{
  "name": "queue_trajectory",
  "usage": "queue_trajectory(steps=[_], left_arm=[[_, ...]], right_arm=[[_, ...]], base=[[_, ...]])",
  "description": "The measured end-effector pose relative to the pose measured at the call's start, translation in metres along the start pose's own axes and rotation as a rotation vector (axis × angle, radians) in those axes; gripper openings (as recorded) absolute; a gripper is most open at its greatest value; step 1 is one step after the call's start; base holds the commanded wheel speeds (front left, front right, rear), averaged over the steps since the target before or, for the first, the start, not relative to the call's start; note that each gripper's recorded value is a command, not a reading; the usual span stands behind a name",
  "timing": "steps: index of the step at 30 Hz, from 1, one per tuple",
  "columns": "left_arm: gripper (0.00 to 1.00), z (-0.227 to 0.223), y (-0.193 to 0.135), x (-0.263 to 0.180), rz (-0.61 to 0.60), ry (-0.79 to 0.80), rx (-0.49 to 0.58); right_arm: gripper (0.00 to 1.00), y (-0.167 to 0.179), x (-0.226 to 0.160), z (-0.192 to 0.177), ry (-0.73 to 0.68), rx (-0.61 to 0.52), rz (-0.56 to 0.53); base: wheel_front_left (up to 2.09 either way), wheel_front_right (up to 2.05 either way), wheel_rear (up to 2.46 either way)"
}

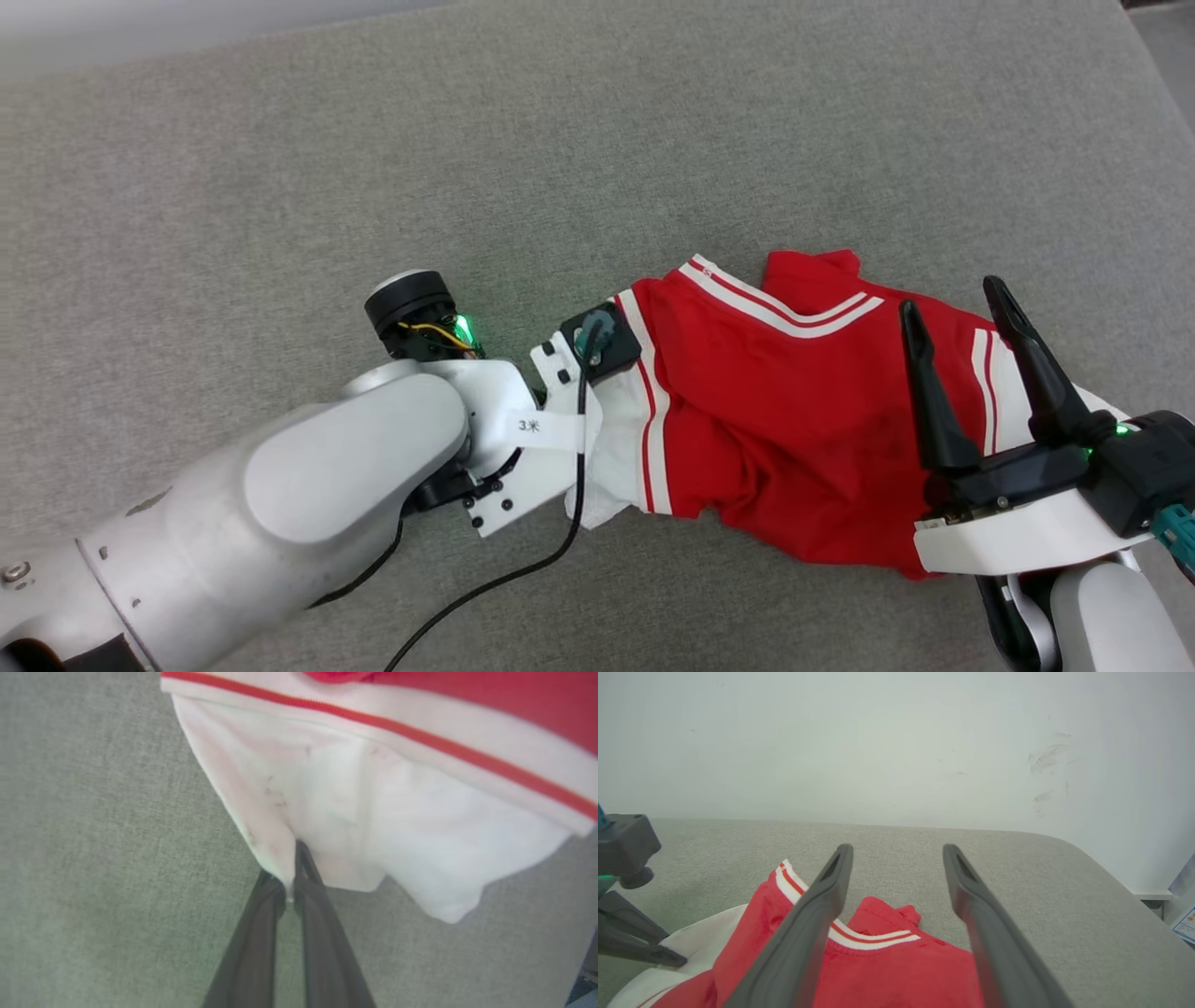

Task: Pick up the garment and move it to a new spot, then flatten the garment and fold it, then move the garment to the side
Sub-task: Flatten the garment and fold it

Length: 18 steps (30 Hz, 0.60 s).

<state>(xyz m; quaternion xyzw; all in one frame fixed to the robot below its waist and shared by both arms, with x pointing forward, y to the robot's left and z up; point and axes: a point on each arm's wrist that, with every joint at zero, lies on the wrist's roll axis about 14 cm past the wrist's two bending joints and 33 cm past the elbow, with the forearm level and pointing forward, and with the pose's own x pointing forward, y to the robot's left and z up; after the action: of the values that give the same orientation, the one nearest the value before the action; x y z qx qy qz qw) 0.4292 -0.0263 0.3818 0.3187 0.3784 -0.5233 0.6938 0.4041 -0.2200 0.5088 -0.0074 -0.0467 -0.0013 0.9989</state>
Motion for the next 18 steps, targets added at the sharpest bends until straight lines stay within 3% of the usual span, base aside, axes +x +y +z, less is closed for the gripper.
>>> queue_trajectory(steps=[7, 15, 18], left_arm=[[0.0, 0.03, 0.023, -0.037, 0.087, -0.215, -0.033], [0.0, 0.002, 0.052, -0.085, 0.214, -0.252, -0.143], [0.0, -0.03, 0.068, -0.114, 0.294, -0.232, -0.24]], right_arm=[[1.0, 0.003, -0.005, 0.007, -0.017, 0.006, 0.007], [1.0, 0.013, -0.011, 0.012, -0.03, 0.023, 0.039], [1.0, 0.023, -0.01, 0.013, -0.038, 0.033, 0.069]], base=[[0.0, 0.0, 0.0], [0.0, 0.0, 0.0], [0.0, 0.0, 0.0]])
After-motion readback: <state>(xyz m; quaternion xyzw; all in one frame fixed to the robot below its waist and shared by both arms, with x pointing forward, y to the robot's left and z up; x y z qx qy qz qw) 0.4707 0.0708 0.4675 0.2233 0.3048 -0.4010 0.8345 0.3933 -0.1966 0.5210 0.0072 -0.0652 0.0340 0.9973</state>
